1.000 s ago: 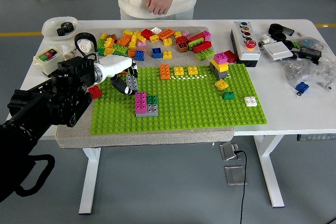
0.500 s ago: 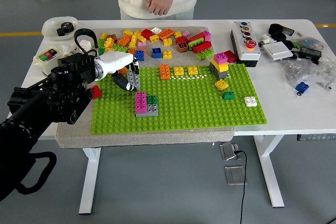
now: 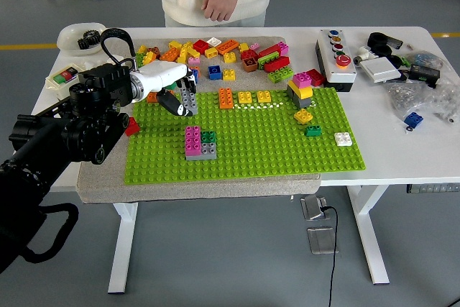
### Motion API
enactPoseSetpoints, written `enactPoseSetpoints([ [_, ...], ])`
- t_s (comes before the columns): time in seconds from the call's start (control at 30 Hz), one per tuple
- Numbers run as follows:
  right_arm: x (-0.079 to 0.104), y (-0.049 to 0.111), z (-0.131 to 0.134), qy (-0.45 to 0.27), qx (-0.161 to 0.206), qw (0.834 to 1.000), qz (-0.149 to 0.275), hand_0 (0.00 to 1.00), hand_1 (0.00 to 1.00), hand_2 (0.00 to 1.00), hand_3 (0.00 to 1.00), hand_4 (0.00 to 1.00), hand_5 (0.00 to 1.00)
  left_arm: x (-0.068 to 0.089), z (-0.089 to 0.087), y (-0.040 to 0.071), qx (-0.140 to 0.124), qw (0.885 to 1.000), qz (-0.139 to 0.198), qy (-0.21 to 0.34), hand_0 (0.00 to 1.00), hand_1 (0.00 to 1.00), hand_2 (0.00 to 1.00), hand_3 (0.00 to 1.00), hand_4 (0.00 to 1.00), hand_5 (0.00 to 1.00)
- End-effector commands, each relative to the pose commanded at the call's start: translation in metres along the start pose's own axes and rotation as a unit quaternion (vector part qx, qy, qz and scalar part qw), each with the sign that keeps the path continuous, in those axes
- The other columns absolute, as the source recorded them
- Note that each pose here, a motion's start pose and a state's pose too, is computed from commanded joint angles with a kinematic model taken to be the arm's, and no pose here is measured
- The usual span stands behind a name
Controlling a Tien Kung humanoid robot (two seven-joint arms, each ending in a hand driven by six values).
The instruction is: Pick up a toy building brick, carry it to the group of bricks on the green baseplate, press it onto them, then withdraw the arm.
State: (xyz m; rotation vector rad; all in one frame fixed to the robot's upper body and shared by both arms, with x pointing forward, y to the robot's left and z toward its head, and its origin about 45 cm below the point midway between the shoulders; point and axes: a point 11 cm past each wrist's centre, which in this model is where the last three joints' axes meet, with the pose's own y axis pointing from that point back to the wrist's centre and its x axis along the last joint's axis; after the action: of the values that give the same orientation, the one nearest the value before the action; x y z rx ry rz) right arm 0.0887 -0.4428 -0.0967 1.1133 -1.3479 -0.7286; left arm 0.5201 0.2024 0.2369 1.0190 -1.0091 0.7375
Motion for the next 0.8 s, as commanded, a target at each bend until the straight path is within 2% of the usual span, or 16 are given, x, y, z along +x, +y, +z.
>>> enactPoseSetpoints([
  [0.37, 0.001, 0.000, 0.003, -0.003, -0.002, 1.000, 0.001, 0.746, 0.641, 0.681, 0.636, 0.854, 0.561, 0.015, 0.000, 0.007, -0.009, 1.000, -0.008, 0.005, 0.697, 0.610, 0.532, 0.530, 0.726, 0.164],
  [0.8, -0.002, 0.000, 0.009, -0.005, -0.007, 1.000, 0.000, 0.746, 0.641, 0.681, 0.637, 0.854, 0.561, 0.012, -0.002, 0.019, -0.018, 0.999, -0.029, -0.002, 0.687, 0.614, 0.537, 0.535, 0.719, 0.151],
])
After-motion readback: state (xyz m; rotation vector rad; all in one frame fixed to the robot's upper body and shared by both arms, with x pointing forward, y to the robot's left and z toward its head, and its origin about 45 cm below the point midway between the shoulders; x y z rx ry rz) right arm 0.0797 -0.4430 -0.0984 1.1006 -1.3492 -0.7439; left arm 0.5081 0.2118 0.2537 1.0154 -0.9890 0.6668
